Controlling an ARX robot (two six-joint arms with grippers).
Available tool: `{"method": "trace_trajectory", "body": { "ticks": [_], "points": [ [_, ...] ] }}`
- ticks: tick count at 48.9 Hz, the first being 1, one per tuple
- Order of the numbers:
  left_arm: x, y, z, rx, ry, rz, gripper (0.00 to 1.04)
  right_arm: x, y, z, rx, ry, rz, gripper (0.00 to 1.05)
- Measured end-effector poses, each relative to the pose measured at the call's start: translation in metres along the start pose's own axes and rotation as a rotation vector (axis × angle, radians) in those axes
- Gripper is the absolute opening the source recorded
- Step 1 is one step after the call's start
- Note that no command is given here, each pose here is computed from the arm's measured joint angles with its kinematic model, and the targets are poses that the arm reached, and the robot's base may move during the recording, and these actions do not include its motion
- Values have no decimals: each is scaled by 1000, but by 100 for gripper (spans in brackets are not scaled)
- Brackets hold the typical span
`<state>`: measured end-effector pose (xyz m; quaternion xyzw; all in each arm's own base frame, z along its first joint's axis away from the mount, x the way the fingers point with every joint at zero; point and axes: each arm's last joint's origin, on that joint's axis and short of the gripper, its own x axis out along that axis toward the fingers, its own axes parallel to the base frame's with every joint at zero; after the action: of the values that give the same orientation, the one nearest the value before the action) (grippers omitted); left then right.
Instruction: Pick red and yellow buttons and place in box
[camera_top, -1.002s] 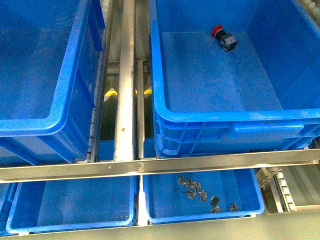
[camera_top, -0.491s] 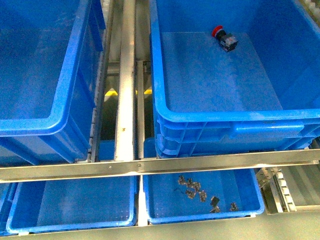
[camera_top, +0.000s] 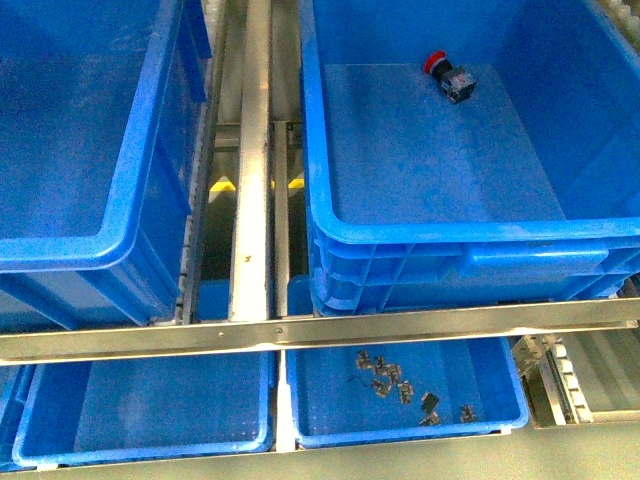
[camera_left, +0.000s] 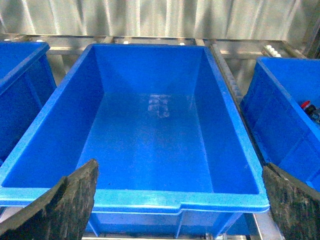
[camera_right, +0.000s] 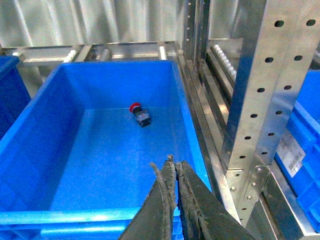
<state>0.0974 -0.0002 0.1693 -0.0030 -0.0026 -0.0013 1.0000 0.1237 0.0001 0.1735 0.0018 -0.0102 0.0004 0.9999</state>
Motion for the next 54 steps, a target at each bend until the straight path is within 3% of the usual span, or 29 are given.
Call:
{"method": "trace_trajectory", "body": {
  "ticks": [54],
  "points": [
    [0,0,0,1,0,0,97,-27,0,-2,0,3,0,4]
  ]
}}
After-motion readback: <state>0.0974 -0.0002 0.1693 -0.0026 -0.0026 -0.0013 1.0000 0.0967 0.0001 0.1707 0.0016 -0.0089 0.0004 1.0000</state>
